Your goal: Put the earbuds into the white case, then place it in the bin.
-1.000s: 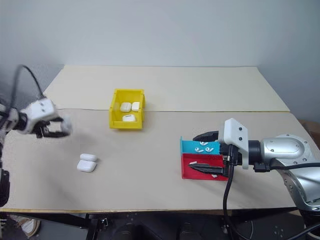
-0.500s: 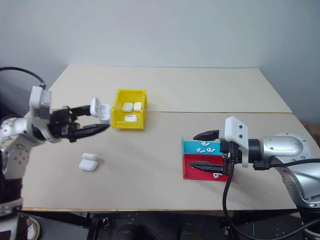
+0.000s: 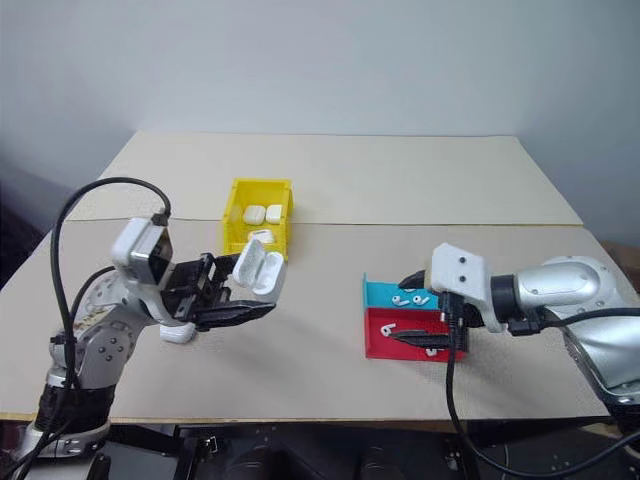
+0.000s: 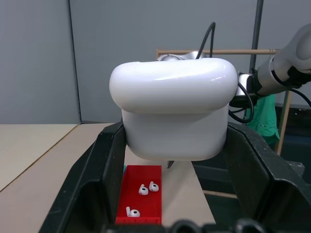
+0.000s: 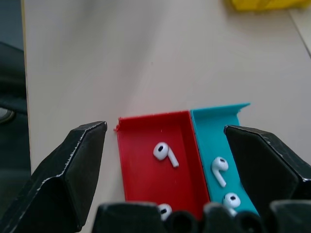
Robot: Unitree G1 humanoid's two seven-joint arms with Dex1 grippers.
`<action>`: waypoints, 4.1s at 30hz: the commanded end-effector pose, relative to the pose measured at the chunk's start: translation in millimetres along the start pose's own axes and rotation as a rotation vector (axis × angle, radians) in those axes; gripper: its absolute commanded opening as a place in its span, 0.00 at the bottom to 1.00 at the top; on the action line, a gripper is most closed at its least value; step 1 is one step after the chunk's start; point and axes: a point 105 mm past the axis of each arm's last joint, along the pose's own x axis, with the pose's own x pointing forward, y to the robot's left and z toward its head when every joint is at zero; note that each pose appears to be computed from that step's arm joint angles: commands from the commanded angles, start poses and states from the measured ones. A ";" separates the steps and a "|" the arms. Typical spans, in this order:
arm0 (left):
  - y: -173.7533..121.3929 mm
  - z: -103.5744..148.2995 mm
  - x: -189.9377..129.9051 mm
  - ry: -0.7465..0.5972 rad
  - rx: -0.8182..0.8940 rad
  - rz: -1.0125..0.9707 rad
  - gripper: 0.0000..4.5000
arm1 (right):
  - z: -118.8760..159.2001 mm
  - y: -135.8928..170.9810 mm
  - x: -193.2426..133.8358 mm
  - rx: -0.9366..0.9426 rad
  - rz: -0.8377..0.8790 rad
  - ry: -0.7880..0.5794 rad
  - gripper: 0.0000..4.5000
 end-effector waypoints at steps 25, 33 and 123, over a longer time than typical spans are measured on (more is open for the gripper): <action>-11.6 1.8 8.9 0.017 0.108 0.070 0.61 | -24.9 -23.9 65.3 -0.607 0.329 0.301 0.44; -16.3 2.9 6.6 0.031 0.112 0.102 0.61 | -28.3 -25.3 71.9 -0.680 0.386 0.317 0.44; 18.6 -6.7 19.6 0.024 0.121 0.046 0.61 | 6.8 -97.8 14.8 -0.601 0.055 0.180 0.69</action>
